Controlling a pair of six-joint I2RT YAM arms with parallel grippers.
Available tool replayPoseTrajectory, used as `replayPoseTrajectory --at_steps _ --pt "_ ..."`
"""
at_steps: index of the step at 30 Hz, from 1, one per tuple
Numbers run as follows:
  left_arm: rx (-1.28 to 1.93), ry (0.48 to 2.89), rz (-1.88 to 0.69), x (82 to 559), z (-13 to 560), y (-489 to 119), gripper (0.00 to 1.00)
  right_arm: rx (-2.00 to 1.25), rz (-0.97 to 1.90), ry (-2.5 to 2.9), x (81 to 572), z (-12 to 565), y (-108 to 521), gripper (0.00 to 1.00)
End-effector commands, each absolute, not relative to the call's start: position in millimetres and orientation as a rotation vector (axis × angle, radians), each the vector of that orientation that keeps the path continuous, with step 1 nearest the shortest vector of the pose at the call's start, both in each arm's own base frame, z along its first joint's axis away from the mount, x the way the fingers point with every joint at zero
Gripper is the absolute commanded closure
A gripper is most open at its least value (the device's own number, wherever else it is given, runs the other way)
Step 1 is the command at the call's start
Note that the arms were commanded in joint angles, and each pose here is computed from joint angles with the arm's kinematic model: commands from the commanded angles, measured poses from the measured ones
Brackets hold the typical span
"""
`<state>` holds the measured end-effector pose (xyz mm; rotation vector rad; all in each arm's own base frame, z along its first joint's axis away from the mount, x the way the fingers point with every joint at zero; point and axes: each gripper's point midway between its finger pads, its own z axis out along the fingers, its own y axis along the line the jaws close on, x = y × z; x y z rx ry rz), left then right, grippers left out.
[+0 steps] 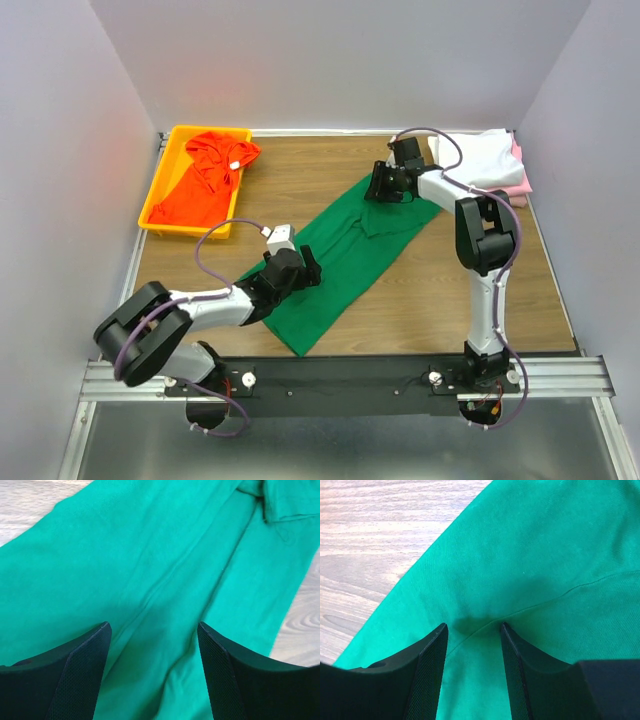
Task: Fold and stack the t-shirts
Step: Fold the tshirt
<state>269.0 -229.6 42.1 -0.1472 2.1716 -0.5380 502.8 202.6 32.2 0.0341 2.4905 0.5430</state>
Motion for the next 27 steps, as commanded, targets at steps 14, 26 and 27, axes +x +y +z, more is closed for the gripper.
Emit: replayPoseTrajectory --at_steps 14,26,27 --pt "-0.075 2.157 -0.553 240 50 -211 0.22 -0.094 0.561 2.48 438 86 191 0.46" --pt "-0.145 2.272 -0.5 230 6 -217 0.23 -0.048 0.505 2.661 401 18 177 0.46" --pt "-0.135 2.303 -0.476 226 -5 -217 0.23 -0.046 0.494 2.685 400 8 176 0.46"
